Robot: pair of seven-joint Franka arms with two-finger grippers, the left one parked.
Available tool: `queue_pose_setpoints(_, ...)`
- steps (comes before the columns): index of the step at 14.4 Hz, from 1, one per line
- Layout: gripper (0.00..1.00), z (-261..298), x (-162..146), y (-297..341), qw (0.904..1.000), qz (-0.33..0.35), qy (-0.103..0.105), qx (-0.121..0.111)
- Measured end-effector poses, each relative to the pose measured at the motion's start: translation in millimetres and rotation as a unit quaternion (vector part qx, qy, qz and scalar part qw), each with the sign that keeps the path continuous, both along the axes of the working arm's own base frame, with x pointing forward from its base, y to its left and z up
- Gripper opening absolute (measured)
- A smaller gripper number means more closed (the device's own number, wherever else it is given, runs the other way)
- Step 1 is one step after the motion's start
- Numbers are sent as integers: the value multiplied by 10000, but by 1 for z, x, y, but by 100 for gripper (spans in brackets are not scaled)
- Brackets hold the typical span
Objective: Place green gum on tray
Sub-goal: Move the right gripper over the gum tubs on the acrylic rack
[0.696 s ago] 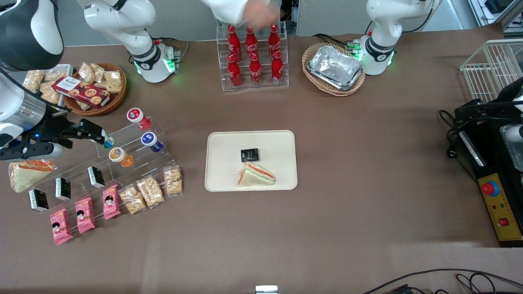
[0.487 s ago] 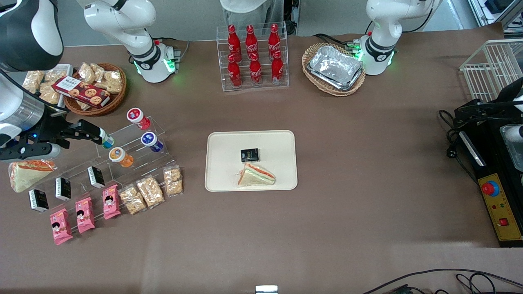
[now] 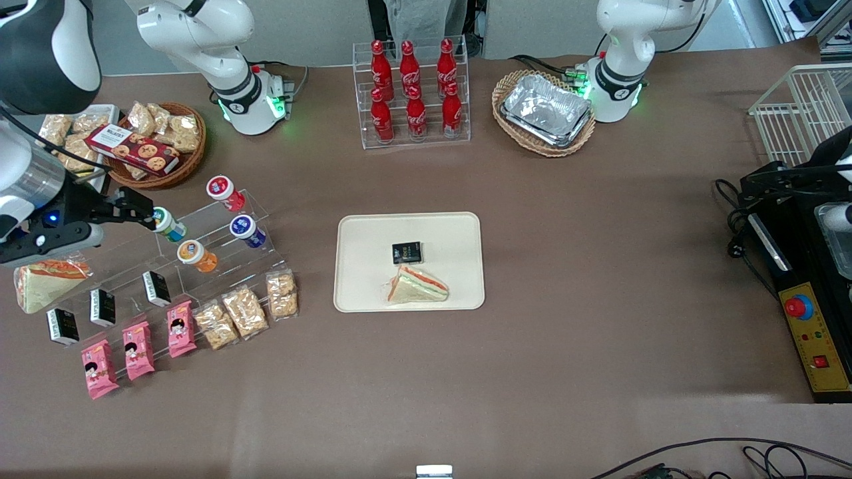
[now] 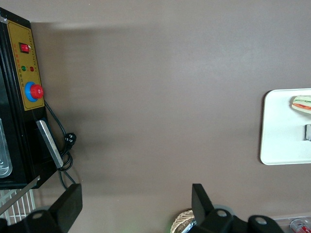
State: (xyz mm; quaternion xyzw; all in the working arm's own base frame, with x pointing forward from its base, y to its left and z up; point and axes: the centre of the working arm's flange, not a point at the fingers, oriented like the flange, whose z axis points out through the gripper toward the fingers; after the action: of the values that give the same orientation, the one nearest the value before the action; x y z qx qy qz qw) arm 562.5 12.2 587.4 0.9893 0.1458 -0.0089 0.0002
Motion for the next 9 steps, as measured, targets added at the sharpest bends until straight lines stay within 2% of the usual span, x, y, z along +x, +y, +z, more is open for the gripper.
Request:
queue_pose_setpoints(4,100,32,-32,-23,9999,2,149,36)
queue_pose_setpoints(9,100,55,-72,-53,9996,-105,210,135)
